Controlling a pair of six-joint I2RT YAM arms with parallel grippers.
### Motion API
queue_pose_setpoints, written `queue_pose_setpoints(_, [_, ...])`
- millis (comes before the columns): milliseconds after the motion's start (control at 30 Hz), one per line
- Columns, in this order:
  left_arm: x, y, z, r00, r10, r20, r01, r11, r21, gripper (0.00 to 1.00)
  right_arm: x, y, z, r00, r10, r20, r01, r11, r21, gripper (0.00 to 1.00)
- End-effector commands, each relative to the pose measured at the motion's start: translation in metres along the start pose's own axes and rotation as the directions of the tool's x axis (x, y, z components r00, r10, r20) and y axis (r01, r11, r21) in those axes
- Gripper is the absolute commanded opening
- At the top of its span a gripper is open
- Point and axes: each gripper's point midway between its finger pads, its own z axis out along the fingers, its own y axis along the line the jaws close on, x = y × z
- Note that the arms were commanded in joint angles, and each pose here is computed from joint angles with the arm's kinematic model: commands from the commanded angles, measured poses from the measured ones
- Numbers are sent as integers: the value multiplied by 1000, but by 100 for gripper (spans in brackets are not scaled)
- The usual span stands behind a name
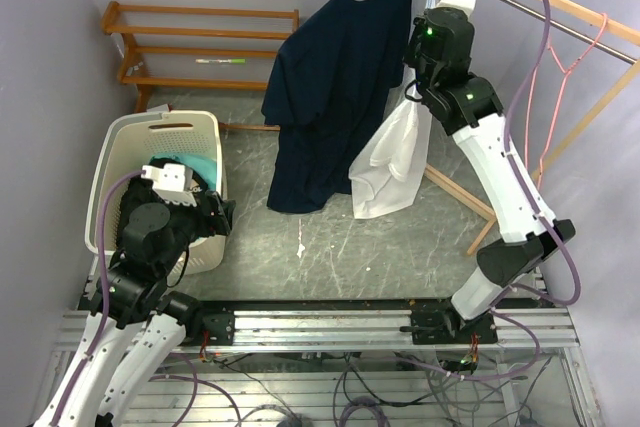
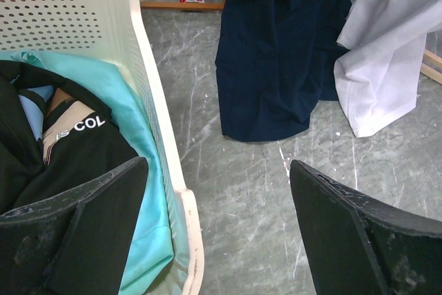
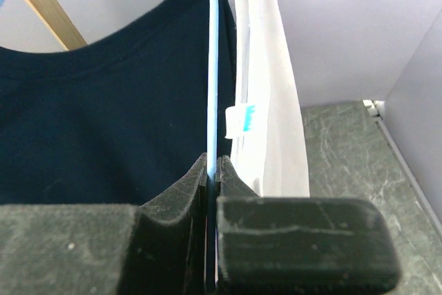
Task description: Remove the t-shirt from the hanger
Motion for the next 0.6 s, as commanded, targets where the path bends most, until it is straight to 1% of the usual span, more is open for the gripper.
queue_pose_setpoints(0, [-9, -5, -5, 999, -8, 38, 7, 1000, 22, 96, -71, -9, -29, 979, 52, 199, -42, 998, -52, 0])
queue_pose_setpoints(133, [-10, -5, -6, 999, -8, 47, 7, 1000, 26, 98, -90, -8, -41, 968, 71, 241, -49, 994, -97, 0])
queue_pose_setpoints(267, [-12, -7, -8, 999, -6, 53, 4, 999, 39, 100, -91, 0, -51, 967, 108, 233, -70, 984, -166, 0])
queue_pose_setpoints(400, [-15, -11, -12, 998, 0, 70, -5, 998, 65, 100, -80, 7, -66, 973, 149, 176, -102, 962, -252, 0])
queue_pose_setpoints(567, [-25, -17, -20, 993, 21, 112, -33, 994, 105, 100, -50, 14, -100, 983, 172, 70, -132, 911, -391, 0])
